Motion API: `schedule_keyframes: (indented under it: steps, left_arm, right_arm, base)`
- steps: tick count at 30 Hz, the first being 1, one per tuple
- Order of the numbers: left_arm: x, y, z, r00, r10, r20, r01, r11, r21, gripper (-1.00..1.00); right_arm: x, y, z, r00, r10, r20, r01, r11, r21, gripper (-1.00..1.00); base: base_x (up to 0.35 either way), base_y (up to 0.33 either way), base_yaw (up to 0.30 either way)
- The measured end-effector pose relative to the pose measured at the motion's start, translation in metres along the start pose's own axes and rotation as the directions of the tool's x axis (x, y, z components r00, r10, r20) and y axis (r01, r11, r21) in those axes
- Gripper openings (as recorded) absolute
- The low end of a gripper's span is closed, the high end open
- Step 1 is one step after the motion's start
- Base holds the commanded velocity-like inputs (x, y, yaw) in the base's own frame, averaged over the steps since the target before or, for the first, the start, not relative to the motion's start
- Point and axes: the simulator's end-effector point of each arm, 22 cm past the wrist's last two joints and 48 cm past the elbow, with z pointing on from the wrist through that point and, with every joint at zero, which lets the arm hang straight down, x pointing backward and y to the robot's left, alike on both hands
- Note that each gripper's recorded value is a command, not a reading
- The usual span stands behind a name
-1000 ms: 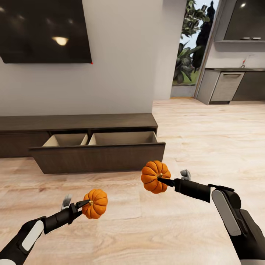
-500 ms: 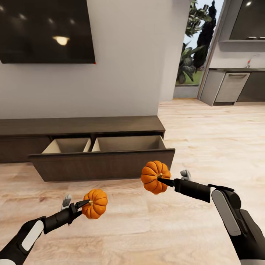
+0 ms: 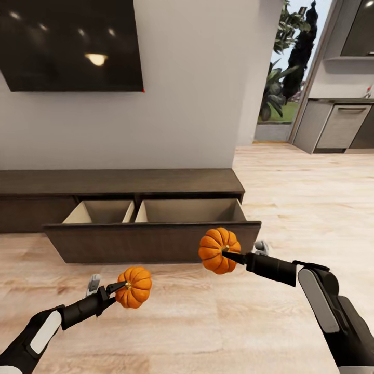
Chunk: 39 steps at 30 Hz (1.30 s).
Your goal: Place each of the two pumpkins and all three candles from the living room inside a cabinet in the living room (use any cabinet), then make sure every cabinet is closed, and position the cauldron so it is next to a table in the living room.
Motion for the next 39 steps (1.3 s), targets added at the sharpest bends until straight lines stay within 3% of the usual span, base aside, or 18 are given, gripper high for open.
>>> schedule_keyframes:
  steps: [8, 17, 39]
  left_arm:
    - [0.0, -0.001, 0.0, 1.0, 0.0, 0.001, 0.0, 1.0, 0.004, -1.0]
    - [-0.005, -0.013, -0.004, 1.0, 0.017, 0.012, -0.018, 1.0, 0.019, -1.0]
    - [-0.019, -0.057, -0.018, 0.996, 0.074, 0.05, -0.078, 0.994, 0.071, -1.0]
  right_arm:
    - [-0.001, -0.005, 0.001, 1.0, 0.005, 0.014, -0.005, 1.0, 0.002, -1.0]
    - [-0.007, 0.004, -0.003, 1.0, -0.013, 0.027, 0.014, 1.0, -0.002, -1.0]
    - [-0.034, 0.043, -0.024, 0.991, -0.097, 0.095, 0.098, 0.995, -0.009, -1.0]
  base:
    - [0.032, 0.002, 0.0]
    - [0.0, 0.0, 0.0]
    - [0.0, 0.0, 0.0]
